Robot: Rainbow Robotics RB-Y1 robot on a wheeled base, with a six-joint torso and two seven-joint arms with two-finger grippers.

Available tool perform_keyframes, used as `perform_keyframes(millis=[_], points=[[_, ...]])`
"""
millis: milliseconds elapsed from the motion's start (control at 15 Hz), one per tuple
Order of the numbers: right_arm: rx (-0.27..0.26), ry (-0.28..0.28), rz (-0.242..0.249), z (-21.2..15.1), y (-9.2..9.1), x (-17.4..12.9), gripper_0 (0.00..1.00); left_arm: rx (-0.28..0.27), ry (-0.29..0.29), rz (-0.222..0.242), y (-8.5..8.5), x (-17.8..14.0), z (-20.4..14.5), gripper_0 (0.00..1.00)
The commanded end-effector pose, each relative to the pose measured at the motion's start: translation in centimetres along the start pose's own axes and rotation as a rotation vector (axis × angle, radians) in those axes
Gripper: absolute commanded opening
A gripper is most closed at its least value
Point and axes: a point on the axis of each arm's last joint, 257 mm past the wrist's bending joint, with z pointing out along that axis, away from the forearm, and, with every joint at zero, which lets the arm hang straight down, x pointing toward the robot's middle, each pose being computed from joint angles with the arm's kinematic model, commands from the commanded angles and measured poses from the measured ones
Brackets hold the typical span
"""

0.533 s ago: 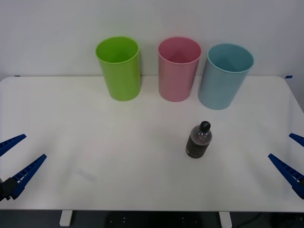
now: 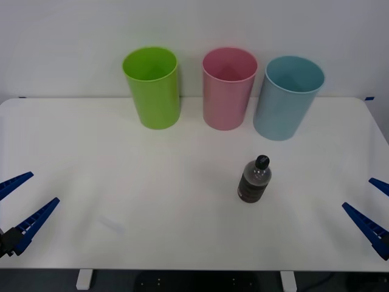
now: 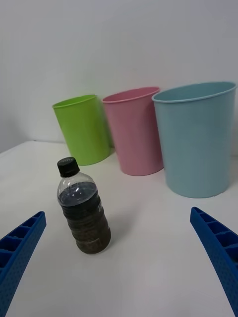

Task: Grasp the object on the table and drop it into the matching bin: aluminum can to the light blue bin, PET bottle to the pink bin.

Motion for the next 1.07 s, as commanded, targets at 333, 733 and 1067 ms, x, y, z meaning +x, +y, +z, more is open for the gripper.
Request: perform_keyframes(millis=[333,733,1067], points=[[-0.007,0.041,-0.112,0.1,0.4,2.6,1.0,0.0,0.0,0.0,0.0,0.0,0.0,1.0],[-0.059,0.046,-0.155,2.3,1.7,5.0,1.0,0.0,0.0,0.0,0.0,0.0,0.0,1.0],[-0.109,0.036,-0.164,5.5,2.4,7.0,1.0,0.0,0.0,0.0,0.0,0.0,0.0,1.0]])
